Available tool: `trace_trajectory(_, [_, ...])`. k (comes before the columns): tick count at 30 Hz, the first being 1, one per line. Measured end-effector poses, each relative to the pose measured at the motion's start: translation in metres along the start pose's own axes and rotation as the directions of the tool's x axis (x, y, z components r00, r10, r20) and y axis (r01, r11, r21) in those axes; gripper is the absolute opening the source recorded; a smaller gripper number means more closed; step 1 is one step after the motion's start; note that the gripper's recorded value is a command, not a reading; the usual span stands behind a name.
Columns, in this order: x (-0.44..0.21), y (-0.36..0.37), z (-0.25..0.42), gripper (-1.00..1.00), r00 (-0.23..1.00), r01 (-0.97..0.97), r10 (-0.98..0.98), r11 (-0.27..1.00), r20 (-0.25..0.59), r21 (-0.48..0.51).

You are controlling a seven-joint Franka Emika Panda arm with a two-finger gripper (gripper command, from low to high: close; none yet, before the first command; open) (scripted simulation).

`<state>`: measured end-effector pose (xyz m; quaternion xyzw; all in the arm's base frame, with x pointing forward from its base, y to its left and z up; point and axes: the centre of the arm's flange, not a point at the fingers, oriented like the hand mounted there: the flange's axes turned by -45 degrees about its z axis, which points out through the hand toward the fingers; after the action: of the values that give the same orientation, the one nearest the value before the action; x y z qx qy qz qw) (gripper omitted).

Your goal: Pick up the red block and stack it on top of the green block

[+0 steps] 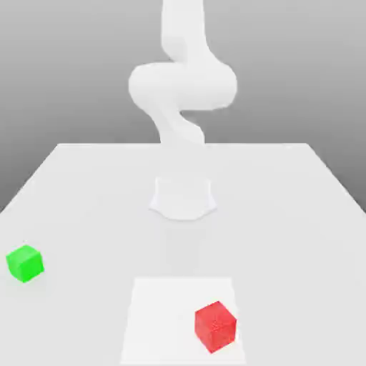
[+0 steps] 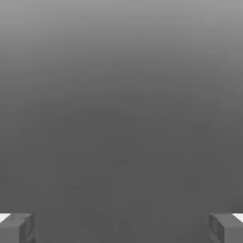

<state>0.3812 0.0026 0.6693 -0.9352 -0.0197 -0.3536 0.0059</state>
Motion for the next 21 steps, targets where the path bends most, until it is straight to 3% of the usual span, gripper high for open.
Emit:
trace_trajectory(10, [-0.06,-0.022,0.204,0.0,0.935,0.178,-0.206,0.977,0.289,0.121])
trace_trajectory(21, [-0.209,-0.049,0.364,0.0,0.725,0.336,-0.439,0.898,0.532,0.284])
